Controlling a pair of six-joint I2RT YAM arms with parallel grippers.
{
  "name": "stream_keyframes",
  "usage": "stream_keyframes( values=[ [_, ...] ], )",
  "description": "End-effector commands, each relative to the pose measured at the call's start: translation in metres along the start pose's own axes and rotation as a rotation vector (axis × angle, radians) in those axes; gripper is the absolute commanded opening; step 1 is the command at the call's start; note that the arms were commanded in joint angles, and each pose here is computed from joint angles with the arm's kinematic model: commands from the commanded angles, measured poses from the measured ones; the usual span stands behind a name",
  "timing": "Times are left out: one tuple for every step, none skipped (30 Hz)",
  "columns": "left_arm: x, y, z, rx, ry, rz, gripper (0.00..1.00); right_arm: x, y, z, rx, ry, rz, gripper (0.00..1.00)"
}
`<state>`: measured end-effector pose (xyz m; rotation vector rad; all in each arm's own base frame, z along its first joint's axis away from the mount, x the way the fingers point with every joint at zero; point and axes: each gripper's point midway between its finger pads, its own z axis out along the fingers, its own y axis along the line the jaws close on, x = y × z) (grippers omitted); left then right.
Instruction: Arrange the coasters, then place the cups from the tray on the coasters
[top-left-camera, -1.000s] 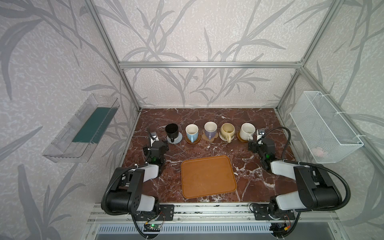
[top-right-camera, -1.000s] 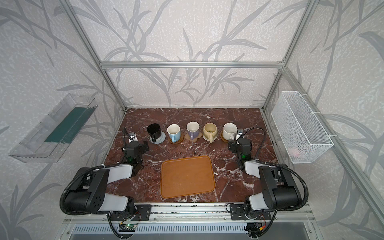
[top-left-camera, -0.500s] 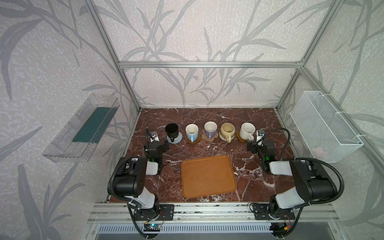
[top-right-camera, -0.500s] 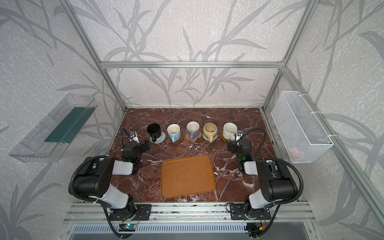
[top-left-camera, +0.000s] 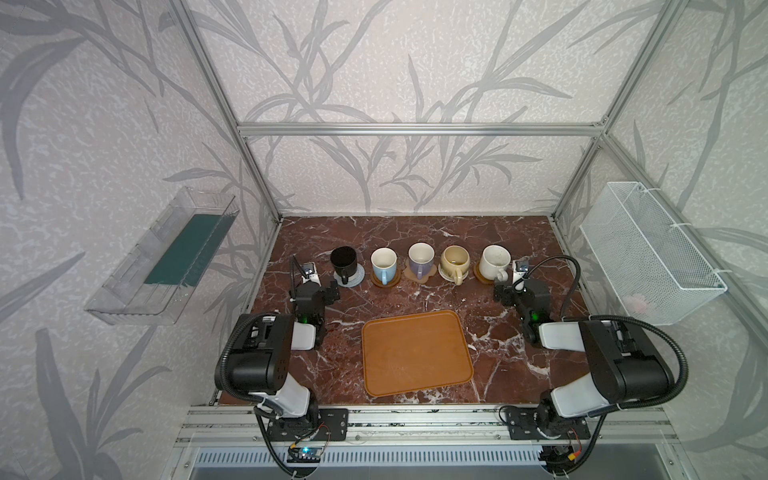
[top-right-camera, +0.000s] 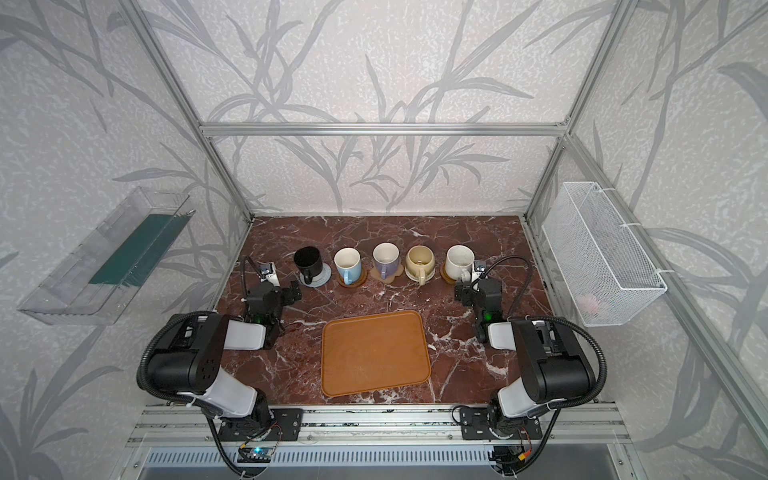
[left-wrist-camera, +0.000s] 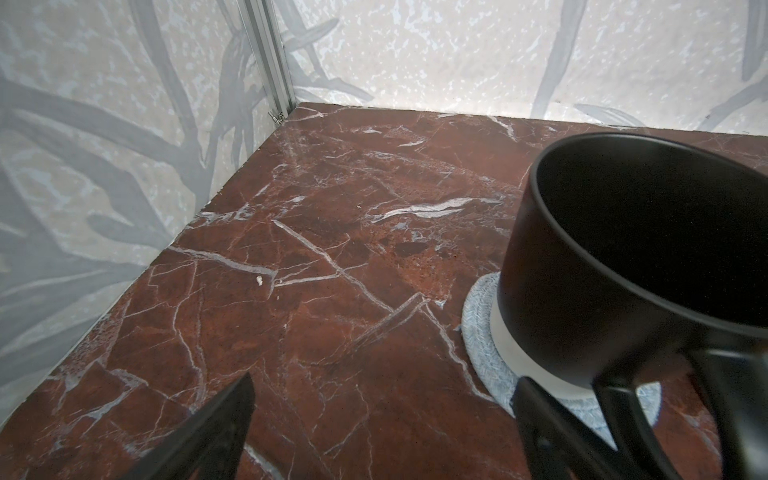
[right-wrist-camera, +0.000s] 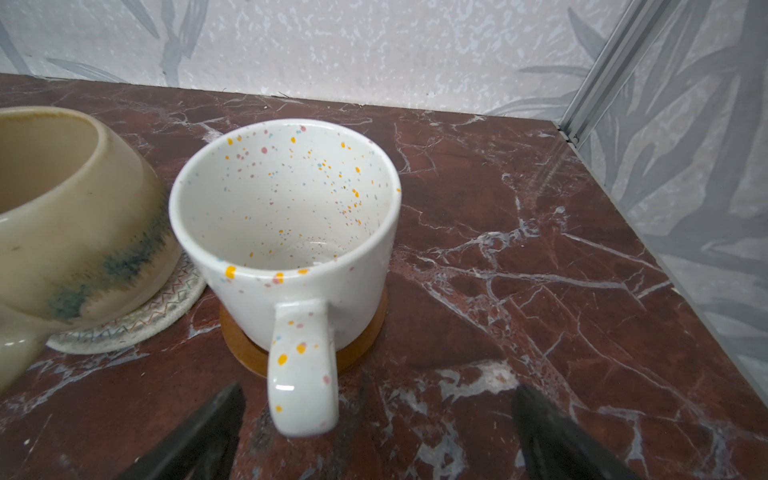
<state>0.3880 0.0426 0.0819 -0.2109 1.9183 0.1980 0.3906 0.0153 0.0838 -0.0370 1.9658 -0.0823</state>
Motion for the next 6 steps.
stream_keyframes(
  values=[
    [-0.0143,-0.0019,0.0031,0.014,-0.029,0.006,0.99,-0.0090,0.0025,0.0011,-0.009,-0.032,-0.008,0.99],
    [-0.0144,-0.0016,0.0031,0.014,-0.029,0.005,0.99,-0.0088,0.0024,0.0012,-0.008,-0.031,-0.008,0.99],
    [-0.0146,-0.0021,0.0030,0.016,-0.030,0.005,0.99,-0.0089,0.0021,0.0012,-0.008,-0.031,-0.008,0.99],
    [-0.0146,-0.0021,0.0030,0.015,-0.030,0.005,0.99,-0.0090,0.0026,0.0011,-0.009,-0.031,-0.008,0.99],
    [-0.0146,-0.0015,0.0021,0.013,-0.035,0.007,0.99,-0.0087,0.0024,0.0011,-0.008,-0.031,-0.010,0.99],
    [-0.0141,-0.0019,0.0016,0.015,-0.037,0.008,0.99,-0.0088,0.0025,0.0011,-0.008,-0.031,-0.008,0.99]
  ],
)
